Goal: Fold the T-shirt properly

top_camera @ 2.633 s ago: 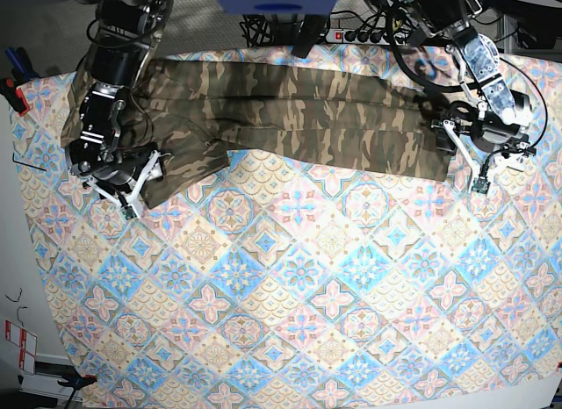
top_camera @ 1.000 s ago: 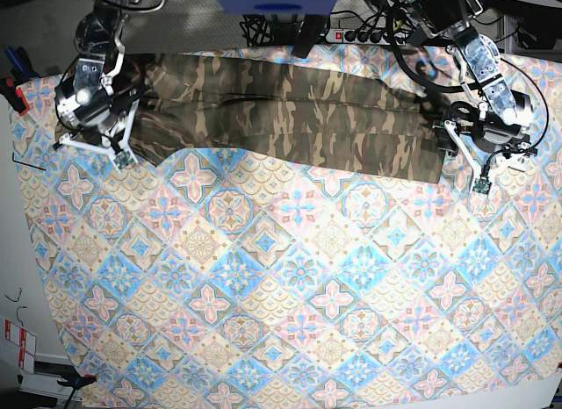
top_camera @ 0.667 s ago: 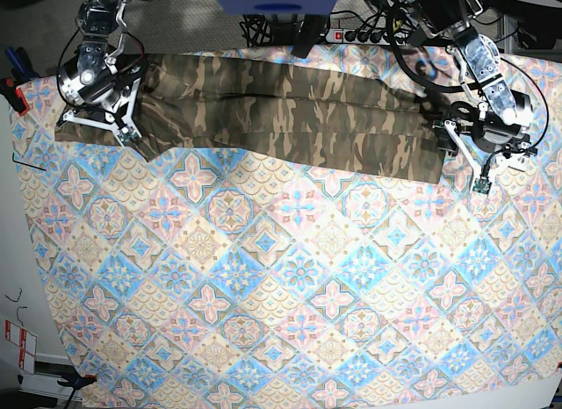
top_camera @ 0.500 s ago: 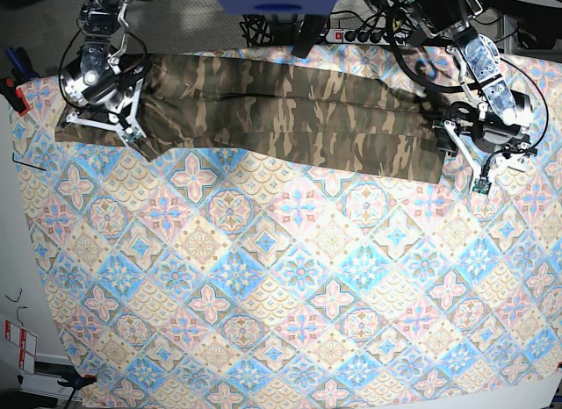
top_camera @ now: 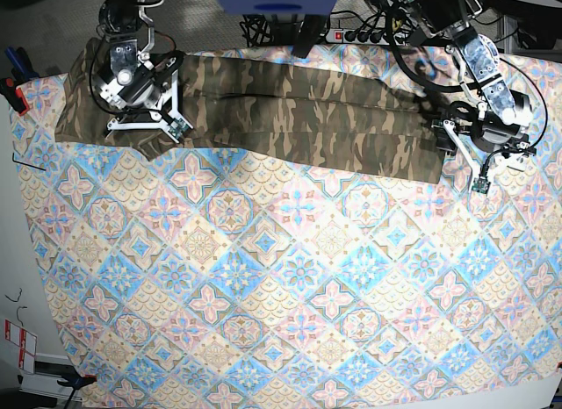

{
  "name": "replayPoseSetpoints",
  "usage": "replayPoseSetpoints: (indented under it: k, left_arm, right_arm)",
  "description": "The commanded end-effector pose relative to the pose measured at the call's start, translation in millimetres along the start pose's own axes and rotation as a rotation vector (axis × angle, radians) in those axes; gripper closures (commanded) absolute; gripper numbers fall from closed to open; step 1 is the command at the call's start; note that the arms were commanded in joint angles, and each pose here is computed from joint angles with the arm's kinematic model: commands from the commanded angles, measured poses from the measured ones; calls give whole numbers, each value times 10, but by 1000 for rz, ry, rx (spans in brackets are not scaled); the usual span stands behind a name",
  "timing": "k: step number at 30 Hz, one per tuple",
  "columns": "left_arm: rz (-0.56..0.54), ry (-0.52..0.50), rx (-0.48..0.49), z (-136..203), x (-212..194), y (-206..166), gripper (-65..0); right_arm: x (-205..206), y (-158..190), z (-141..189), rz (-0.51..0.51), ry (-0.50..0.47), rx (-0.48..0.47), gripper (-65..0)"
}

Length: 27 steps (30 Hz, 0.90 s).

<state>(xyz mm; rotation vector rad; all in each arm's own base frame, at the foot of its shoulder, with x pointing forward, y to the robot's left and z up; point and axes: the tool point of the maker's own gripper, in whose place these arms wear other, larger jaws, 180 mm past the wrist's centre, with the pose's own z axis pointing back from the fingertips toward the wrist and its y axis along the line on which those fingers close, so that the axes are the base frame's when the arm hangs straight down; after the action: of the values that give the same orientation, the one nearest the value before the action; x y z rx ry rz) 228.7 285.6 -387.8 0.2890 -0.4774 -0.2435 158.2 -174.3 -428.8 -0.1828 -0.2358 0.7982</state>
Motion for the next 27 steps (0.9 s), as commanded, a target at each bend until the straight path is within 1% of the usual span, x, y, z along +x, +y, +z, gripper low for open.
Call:
replayPoseSetpoints:
  k: [1, 4, 6, 9, 13, 15, 17, 19, 21, 23, 27]
  left_arm:
    - [-3, -27, 22, 35, 82, 71, -544]
    - [0, -30, 20, 34, 95, 63, -544]
    - [0, -31, 21, 34, 102, 65, -544]
    - [0, -31, 21, 34, 102, 65, -544]
    - [-1, -27, 19, 33, 82, 59, -544]
    - [2, -8, 4, -17, 25, 31, -544]
    - [11, 17, -23, -99, -42, -27, -544]
    - [17, 43, -46, -166, -118, -78, -544]
    - [19, 49, -53, -185, -139, -96, -544]
    - [18, 53, -54, -184, -160, -103, -544]
    - [18, 45, -48, -171, -129, -86, -544]
  right_arm:
    - [16, -37, 28, 20, 0, -16, -34]
    - [95, 92, 21, 149, -9, 8, -77]
    - [155, 200, 19, 200, -18, 28, -107]
    - [188, 267, 19, 218, -25, 42, -155]
    - [175, 246, 19, 212, -23, 38, -245]
    - [199, 229, 26, 209, -29, 33, -275]
    - [241, 227, 35, 205, -42, 32, -278]
    - [385, 237, 51, 188, -73, 31, -277]
    - [455, 289, 63, 178, -91, 41, -270]
    - [579, 377, 82, 173, -126, 59, -244]
    - [855, 414, 132, 181, -183, 60, -191]
